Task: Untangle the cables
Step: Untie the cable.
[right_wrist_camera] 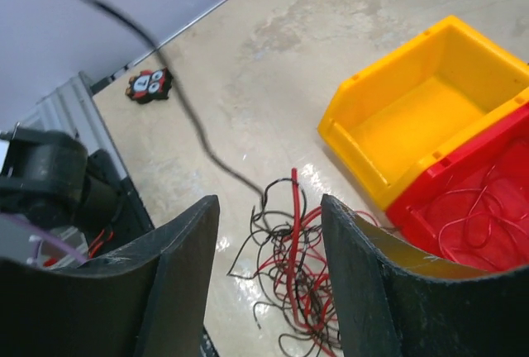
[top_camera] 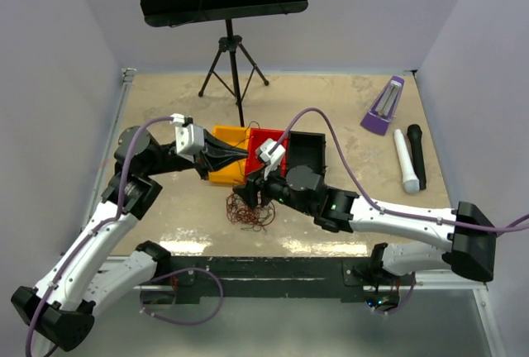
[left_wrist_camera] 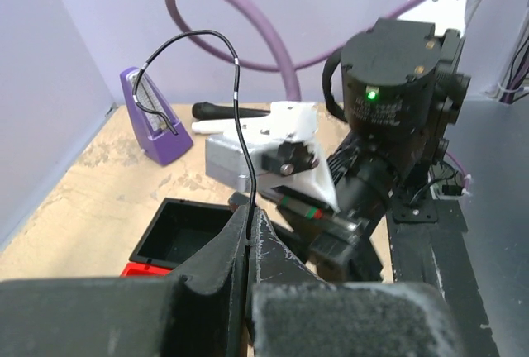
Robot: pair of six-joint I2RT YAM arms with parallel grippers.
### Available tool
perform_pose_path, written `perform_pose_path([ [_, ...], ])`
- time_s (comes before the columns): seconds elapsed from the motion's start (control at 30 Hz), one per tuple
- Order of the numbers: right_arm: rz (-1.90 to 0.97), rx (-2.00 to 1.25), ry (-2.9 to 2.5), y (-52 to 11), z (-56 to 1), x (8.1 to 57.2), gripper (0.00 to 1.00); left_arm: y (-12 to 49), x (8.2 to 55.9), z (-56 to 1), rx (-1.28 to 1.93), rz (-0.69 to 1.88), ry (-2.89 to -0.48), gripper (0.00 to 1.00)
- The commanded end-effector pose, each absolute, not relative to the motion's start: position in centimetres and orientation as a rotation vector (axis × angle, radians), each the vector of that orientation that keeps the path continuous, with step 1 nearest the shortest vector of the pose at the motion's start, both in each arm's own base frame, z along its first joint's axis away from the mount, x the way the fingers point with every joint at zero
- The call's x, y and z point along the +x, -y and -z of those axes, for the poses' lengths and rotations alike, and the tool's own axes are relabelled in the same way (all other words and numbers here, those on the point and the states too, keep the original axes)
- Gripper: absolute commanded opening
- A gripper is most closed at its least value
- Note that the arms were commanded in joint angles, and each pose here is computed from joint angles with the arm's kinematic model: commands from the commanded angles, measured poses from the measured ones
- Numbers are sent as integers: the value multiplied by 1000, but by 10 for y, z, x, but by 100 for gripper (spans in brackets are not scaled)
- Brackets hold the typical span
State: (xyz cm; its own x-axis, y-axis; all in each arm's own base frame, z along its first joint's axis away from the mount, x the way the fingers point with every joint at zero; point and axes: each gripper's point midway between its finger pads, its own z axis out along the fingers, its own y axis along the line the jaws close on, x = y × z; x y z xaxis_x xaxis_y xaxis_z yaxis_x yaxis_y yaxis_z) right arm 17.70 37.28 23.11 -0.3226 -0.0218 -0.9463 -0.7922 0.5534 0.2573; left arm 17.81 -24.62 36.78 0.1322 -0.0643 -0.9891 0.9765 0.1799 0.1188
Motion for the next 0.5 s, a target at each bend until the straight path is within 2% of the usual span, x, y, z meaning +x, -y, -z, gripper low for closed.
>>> perform_pose_path([
  [0.0, -935, -538, -1583, -385, -276, 199, 55, 243, 169, -405, 1052, 1035, -1072, 0],
  [0.17, -993, -546, -1622, -406, -255, 197, 44, 240, 159, -424, 1047, 1047, -1035, 0],
  [0.47, -984, -531, -1772, -395, -189, 188, 46, 230, 139, -481, 1028, 1011, -908, 0],
])
